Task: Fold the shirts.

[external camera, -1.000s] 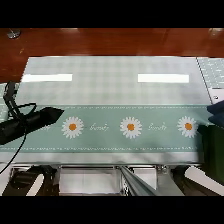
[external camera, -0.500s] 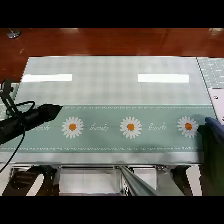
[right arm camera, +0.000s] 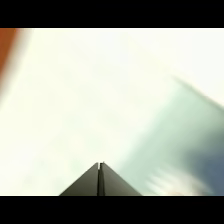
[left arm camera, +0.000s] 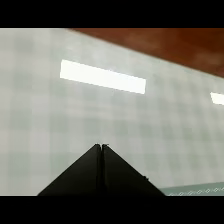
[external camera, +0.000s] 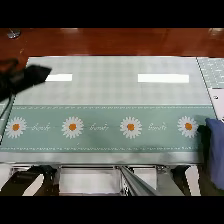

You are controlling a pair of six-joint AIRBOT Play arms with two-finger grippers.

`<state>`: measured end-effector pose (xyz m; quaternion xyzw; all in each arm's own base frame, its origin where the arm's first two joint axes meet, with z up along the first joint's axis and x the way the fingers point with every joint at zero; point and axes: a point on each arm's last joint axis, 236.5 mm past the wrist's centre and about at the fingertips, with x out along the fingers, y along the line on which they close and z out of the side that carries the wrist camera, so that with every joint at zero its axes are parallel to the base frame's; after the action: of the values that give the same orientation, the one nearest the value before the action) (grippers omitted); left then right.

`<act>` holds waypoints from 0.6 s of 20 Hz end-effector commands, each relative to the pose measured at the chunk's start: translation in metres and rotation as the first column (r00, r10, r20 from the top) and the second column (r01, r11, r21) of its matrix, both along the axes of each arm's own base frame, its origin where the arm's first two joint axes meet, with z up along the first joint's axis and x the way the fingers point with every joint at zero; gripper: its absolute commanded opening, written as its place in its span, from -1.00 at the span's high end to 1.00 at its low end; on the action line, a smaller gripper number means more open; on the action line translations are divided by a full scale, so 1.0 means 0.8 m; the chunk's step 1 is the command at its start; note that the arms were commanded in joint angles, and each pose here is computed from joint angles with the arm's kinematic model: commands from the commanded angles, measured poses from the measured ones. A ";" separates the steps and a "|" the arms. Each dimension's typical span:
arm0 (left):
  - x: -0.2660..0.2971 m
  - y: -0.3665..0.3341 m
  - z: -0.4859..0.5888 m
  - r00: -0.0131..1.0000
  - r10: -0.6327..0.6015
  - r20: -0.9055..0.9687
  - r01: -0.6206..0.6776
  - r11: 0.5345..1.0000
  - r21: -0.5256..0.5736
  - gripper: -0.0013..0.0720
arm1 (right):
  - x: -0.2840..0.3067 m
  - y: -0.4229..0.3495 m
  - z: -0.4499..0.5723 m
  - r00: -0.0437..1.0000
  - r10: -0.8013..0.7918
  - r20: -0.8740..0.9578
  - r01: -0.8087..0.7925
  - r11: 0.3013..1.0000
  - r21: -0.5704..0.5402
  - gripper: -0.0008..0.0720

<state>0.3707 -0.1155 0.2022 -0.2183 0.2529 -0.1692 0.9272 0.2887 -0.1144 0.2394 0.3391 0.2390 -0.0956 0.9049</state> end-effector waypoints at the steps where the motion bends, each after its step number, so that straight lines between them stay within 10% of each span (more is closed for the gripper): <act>1: 0.058 -0.068 0.093 0.978 -0.171 0.121 0.163 0.984 0.077 0.91 | 0.087 0.137 0.135 0.834 0.293 0.467 -0.285 0.954 -0.089 0.89; 4: 0.066 -0.131 0.076 0.941 -0.339 -0.010 0.333 0.918 0.217 0.91 | 0.136 0.250 0.045 0.840 0.515 0.174 -0.474 0.851 -0.227 0.89; 8: 0.061 -0.062 -0.070 0.925 -0.120 -0.361 0.260 0.893 0.368 0.90 | 0.152 0.278 -0.178 0.729 0.516 -0.450 -0.649 0.730 -0.214 0.89; 12: -0.003 -0.033 -0.234 0.781 -0.005 -0.625 0.276 0.900 0.338 0.90 | 0.121 0.228 -0.330 0.530 0.370 -0.762 -0.643 0.762 -0.077 0.89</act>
<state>0.4018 -0.1652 0.0912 -0.0457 0.4995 -0.1614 0.8499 0.4084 0.0902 0.0515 0.0819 0.5312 0.0771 0.8398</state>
